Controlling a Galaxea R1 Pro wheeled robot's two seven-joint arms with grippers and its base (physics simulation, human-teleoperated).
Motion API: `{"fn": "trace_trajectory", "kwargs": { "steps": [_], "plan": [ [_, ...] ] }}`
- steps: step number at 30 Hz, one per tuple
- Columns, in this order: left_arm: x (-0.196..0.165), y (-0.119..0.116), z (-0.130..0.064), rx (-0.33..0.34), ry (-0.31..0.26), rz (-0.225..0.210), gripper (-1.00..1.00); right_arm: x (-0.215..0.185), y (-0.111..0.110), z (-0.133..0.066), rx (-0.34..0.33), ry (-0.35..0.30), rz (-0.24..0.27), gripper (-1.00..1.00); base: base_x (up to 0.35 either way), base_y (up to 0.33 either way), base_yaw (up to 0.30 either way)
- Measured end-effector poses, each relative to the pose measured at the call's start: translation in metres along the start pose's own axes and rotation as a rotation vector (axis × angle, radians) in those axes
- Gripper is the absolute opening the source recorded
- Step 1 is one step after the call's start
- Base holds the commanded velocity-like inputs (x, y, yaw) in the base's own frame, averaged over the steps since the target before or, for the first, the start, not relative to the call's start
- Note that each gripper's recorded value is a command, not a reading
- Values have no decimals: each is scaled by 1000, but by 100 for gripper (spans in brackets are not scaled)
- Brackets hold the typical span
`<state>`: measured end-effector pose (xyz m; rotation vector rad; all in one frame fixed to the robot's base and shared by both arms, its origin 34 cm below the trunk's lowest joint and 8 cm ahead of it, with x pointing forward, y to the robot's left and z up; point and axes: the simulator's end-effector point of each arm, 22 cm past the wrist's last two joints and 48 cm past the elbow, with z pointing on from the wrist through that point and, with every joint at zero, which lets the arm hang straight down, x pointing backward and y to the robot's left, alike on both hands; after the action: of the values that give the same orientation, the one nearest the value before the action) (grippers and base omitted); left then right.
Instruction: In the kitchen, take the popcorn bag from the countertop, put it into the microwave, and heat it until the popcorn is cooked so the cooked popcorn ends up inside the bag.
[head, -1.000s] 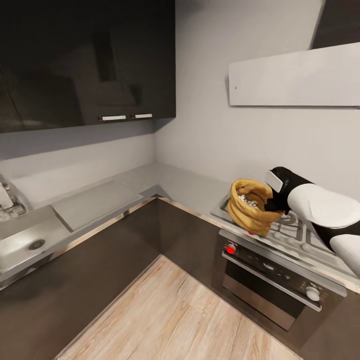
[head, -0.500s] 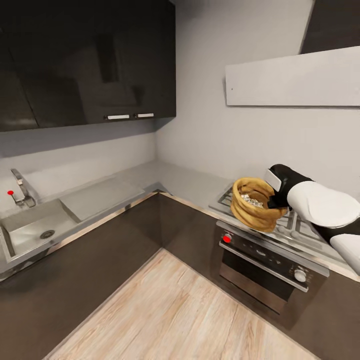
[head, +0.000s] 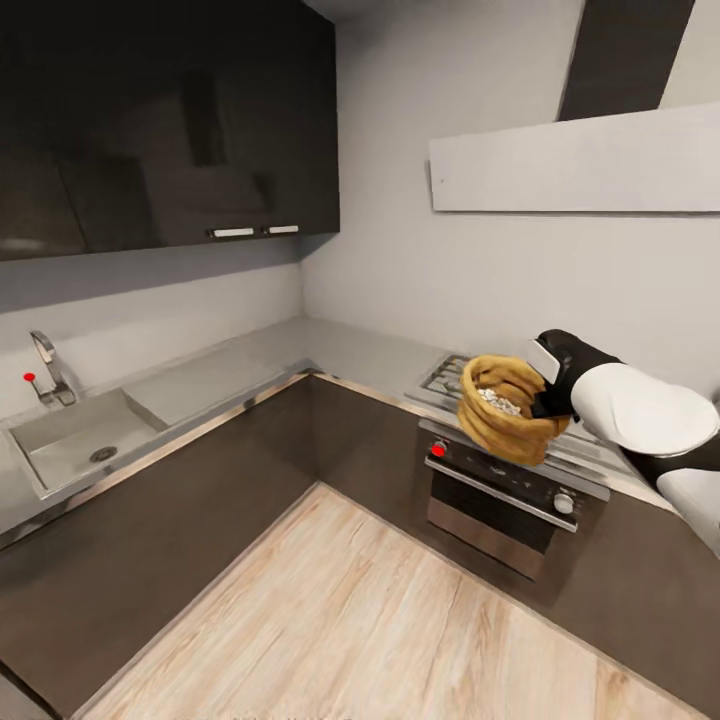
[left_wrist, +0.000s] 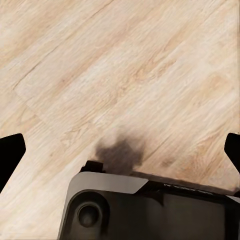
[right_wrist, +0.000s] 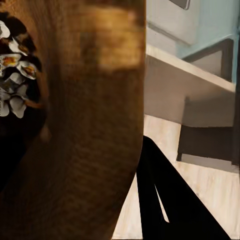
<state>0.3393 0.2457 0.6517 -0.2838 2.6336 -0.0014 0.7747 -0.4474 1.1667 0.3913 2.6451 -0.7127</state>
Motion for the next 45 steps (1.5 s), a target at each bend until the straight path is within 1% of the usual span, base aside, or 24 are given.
{"fn": "trace_trajectory", "kwargs": {
  "steps": [2, 4, 5, 6, 8, 23, 24, 25, 26, 27, 29, 32, 33, 36, 38, 39, 41, 42, 43, 45],
  "plan": [
    [0, 0, 0, 0, 0, 0, 100, 1, 6, -1, -18, 4, 6, -100, -330, 93, -298],
    [0, 0, 0, 0, 0, 0, 100, 5, 33, -7, -78, 12, 10, -100, -309, 76, -296],
    [0, 0, 0, 0, 0, -1, 100, 7, 54, -14, -115, 12, 3, -100, -156, 30, -179],
    [0, 0, 0, 0, -1, -1, 100, 8, 61, -18, -125, 11, -5, -100, -80, 15, -92],
    [0, 0, 0, 0, -2, 0, 100, 8, 67, -20, -128, 9, -12, -100, -25, 5, -28],
    [0, 1, 0, -1, -3, 2, 100, 9, 64, -19, -115, 8, -11, -100, -1, 0, -1],
    [2, 3, -1, -3, 0, 3, 100, 9, 61, -21, -77, 5, -17, -100, 0, 0, 0],
    [3, 2, -1, -3, 2, 3, 100, 11, 69, -27, -64, 5, -22, -100, 0, 0, 0],
    [4, 2, -2, -3, 4, 2, 100, 14, 80, -33, -70, 15, -16, -100, 0, 0, 0],
    [5, 3, -2, -3, 5, 3, 100, 17, 84, -37, -62, 23, -8, -100, 0, 0, 0],
    [7, 3, -2, -4, 8, 2, 100, 31, 90, -45, -24, 70, 24, -100, 0, 0, 0],
    [8, 3, -3, -4, 8, 2, 100, 51, 92, -49, 12, 140, 49, -100, 0, 0, 0],
    [8, 3, -3, -4, 9, 2, 100, 57, 91, -49, 25, 163, 55, -100, 0, 0, 0],
    [8, 3, -3, -4, 8, 2, 100, 65, 83, -50, 68, 195, 62, -100, 0, 0, 0],
    [8, 3, -3, -3, 9, 2, 100, 69, 82, -50, 69, 210, 70, -100, 0, 0, 0],
    [8, 3, -3, -4, 9, 2, 100, 70, 75, -49, 89, 220, 83, -100, 0, 0, 0],
    [8, 3, -3, -4, 8, 2, 100, 76, 49, -48, 171, 249, 122, -100, 0, 0, 0],
    [8, 3, -3, -3, 8, 2, 100, 80, 51, -47, 164, 266, 140, -100, 0, 0, 0],
    [8, 2, -3, -2, 9, 2, 100, 82, 52, -46, 160, 276, 147, -100, 0, 0, 0],
    [8, 2, -3, -2, 9, 2, 100, 81, 48, -49, 175, 276, 151, -100, 0, 0, 0]
  ]
}}
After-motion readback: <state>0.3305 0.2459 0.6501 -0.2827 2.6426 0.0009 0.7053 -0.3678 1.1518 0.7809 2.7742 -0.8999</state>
